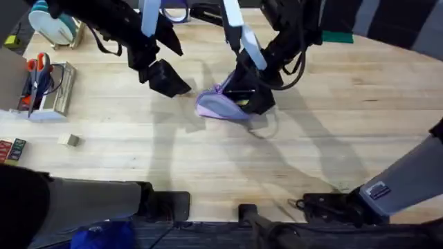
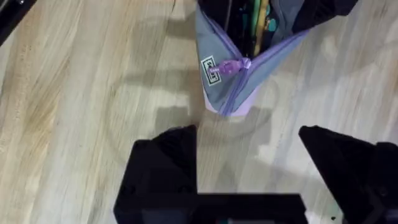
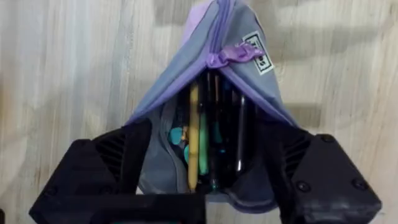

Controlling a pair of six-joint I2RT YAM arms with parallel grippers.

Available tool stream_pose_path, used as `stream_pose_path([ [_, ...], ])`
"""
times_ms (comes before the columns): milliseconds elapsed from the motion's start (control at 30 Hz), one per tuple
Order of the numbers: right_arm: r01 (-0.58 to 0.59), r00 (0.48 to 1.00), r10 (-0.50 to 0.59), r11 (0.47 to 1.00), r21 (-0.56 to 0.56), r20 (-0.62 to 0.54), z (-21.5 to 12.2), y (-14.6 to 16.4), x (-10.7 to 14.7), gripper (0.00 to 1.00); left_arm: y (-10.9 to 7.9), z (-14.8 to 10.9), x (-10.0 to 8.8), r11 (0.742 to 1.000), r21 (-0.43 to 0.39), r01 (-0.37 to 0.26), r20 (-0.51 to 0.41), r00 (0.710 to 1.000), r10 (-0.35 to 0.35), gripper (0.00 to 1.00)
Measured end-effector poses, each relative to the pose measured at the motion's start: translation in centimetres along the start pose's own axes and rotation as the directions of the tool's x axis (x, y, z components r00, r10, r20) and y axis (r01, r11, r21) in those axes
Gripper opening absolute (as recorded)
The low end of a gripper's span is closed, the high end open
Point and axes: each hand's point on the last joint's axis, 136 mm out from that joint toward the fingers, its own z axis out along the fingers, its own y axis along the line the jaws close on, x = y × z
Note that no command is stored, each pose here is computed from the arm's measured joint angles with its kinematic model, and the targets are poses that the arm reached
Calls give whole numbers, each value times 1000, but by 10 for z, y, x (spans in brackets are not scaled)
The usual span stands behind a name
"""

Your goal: Unzip the bag, pick up the pens from the table one at a time and place them inside, then zip the bag closed.

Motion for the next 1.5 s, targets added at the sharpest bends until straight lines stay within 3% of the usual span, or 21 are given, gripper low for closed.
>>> stream_pose_path([
  [367,-15,1000,15,1000,0,0,0,0,0,995,0,0,0,1000,0,0,0,1000,0,993],
  [633,-180,984,180,984,14,5,-5,-1,-3,996,0,0,0,1000,-1,-1,1,1000,1,993],
  [700,-218,976,218,976,24,14,-12,-1,-8,996,2,0,-1,1000,-8,-5,3,1000,5,993],
  [800,-305,949,289,943,134,128,-68,-9,-50,996,8,0,-3,999,-30,-24,10,1000,24,993],
  [1000,-389,916,368,911,135,159,-77,-10,-57,996,8,-1,-1,997,-31,-70,8,997,70,993],
  [1167,-423,901,402,897,128,163,-77,-9,-57,995,14,-9,11,997,-49,-56,13,998,56,993],
  [1300,-453,887,431,883,123,168,-77,-9,-57,995,13,-20,22,999,-44,-25,49,998,28,993],
  [1500,-486,868,459,865,128,191,-84,-13,-63,996,20,-34,24,997,-73,-11,144,989,21,993],
])
